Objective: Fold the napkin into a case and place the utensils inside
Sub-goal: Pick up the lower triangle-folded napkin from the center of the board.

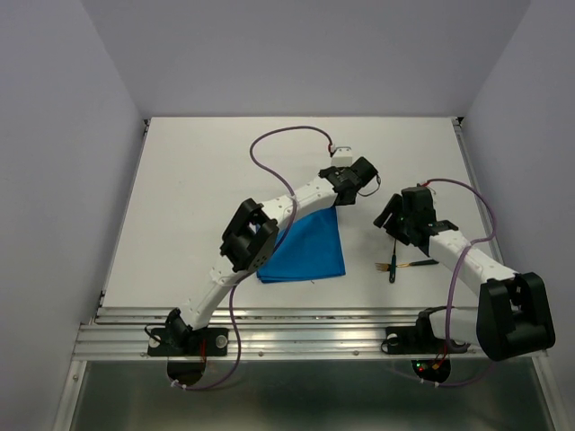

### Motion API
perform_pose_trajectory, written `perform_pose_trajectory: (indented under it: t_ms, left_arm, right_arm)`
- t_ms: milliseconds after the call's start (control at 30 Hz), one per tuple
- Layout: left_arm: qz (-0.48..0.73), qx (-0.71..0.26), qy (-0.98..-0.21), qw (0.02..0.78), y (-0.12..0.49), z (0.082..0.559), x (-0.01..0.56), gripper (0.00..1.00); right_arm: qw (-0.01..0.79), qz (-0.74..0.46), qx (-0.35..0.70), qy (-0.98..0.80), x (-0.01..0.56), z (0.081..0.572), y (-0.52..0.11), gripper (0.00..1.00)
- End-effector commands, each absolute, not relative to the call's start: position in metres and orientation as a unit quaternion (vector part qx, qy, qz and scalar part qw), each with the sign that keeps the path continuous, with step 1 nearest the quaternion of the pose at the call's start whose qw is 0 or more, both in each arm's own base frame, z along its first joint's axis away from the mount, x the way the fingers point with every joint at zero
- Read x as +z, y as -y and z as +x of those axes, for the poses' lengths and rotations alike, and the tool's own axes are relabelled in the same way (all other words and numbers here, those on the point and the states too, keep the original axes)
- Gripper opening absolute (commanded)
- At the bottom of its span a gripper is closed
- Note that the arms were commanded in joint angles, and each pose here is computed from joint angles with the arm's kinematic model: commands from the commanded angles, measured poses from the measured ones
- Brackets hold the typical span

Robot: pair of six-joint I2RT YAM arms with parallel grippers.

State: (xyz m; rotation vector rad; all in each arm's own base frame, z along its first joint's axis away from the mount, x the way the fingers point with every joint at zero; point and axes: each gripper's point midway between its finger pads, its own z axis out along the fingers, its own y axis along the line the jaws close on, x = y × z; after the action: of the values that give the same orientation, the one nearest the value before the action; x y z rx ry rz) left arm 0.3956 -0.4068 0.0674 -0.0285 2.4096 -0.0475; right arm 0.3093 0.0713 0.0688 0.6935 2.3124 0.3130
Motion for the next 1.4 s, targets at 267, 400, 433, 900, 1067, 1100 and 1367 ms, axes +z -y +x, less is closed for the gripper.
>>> perform_pose_trajectory:
  t_ms: [267, 400, 433, 900, 1067, 1100, 1367]
  left_arm:
    - [-0.043, 0.006, -0.927, 0.374, 0.397, 0.389, 0.072, 0.59]
    - [-0.046, 0.014, -0.925, 0.377, 0.395, 0.389, 0.069, 0.59]
    - [-0.045, 0.016, -0.925, 0.378, 0.395, 0.39, 0.068, 0.59]
    - [-0.037, 0.052, -0.928, 0.366, 0.387, 0.393, 0.031, 0.55]
    - [-0.032, 0.041, -0.936, 0.348, 0.387, 0.393, 0.017, 0.53]
    - [-0.028, 0.041, -0.938, 0.342, 0.386, 0.391, 0.012, 0.51]
    - [-0.017, -0.012, -0.949, 0.315, 0.393, 0.388, -0.001, 0.24]
  right_arm:
    - [0.343, 0.26, 0.138, -0.892, 0.066, 0.31, -0.077, 0.67]
    - [0.343, 0.259, 0.14, -0.892, 0.066, 0.31, -0.077, 0.67]
    - [0.343, 0.259, 0.14, -0.892, 0.066, 0.31, -0.077, 0.67]
    - [0.341, 0.258, 0.149, -0.892, 0.068, 0.309, -0.081, 0.67]
    - [0.342, 0.258, 0.149, -0.891, 0.068, 0.309, -0.081, 0.67]
    - [0.342, 0.258, 0.15, -0.891, 0.069, 0.31, -0.081, 0.67]
    - [0.345, 0.258, 0.149, -0.89, 0.07, 0.309, -0.08, 0.67]
